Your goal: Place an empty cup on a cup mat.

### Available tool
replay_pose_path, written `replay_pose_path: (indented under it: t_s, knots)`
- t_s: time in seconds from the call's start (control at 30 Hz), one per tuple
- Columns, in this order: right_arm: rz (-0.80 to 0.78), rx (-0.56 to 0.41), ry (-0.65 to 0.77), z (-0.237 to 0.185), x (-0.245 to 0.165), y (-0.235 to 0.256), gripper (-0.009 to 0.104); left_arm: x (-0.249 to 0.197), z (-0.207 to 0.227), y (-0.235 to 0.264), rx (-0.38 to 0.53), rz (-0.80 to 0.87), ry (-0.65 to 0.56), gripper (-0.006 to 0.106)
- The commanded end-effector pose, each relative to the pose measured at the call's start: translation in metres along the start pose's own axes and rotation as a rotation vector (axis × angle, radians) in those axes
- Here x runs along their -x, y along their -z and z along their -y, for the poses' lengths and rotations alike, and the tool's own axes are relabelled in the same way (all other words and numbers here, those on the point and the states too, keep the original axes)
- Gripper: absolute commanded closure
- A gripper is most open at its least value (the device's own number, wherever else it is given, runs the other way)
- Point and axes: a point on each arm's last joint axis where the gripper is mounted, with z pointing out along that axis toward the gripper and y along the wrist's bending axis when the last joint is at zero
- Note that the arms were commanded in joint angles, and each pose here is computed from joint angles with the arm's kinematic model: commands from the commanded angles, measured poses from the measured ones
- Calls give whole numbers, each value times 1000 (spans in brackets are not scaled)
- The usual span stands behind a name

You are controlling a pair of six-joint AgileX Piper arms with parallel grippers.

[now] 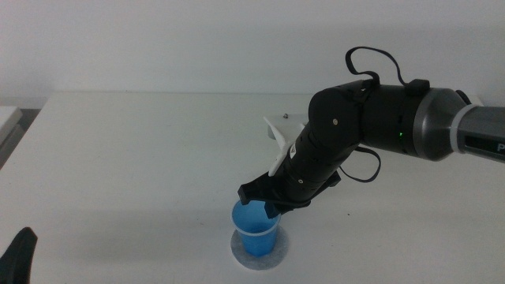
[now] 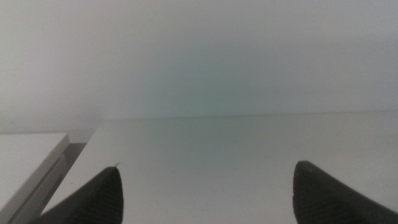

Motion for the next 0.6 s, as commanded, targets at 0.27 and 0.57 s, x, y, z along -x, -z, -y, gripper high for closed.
replay_pose_path:
  t_s: [0.27, 0.57]
  knots:
    - [-17, -3, 4, -1, -1, 0, 75, 1, 0, 0, -2, 17, 3, 7]
    - [-41, -1, 2, -1, -3, 1, 67, 1, 0, 0, -2, 17, 3, 7]
